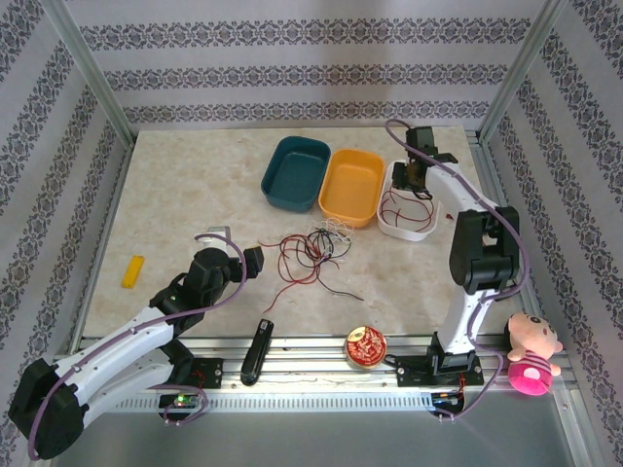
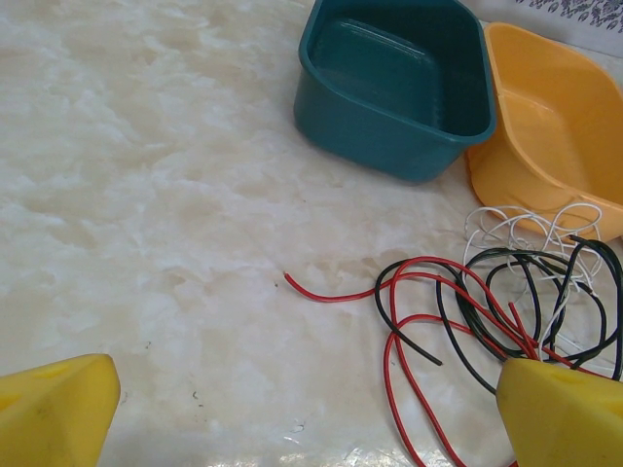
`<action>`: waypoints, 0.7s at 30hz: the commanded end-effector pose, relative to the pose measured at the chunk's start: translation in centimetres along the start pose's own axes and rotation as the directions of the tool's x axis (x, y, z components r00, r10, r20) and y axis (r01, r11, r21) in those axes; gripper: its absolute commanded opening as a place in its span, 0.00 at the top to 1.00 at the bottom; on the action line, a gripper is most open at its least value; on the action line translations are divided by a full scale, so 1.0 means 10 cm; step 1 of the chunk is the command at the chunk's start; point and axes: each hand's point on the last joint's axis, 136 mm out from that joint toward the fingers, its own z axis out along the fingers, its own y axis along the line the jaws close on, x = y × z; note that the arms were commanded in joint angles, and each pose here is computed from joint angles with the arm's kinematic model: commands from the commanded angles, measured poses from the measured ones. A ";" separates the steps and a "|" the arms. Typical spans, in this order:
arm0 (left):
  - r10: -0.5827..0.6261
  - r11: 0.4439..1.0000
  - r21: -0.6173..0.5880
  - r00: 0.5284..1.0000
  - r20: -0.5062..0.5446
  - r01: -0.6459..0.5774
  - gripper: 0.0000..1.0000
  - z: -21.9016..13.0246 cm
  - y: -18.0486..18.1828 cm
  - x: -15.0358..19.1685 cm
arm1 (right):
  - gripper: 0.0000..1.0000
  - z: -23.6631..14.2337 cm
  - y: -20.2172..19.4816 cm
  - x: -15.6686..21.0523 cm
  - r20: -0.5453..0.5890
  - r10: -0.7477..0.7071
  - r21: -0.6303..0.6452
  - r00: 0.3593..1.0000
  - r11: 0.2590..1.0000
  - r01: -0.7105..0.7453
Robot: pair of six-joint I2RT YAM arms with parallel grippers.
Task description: Untangle the cables
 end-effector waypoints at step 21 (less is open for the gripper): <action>0.212 0.971 0.188 0.886 -0.413 -0.145 0.14 0.10 -0.41 0.65 | 0.57 -1.36 0.99 1.06 0.093 -0.050 -0.206 0.994 0.976 0.069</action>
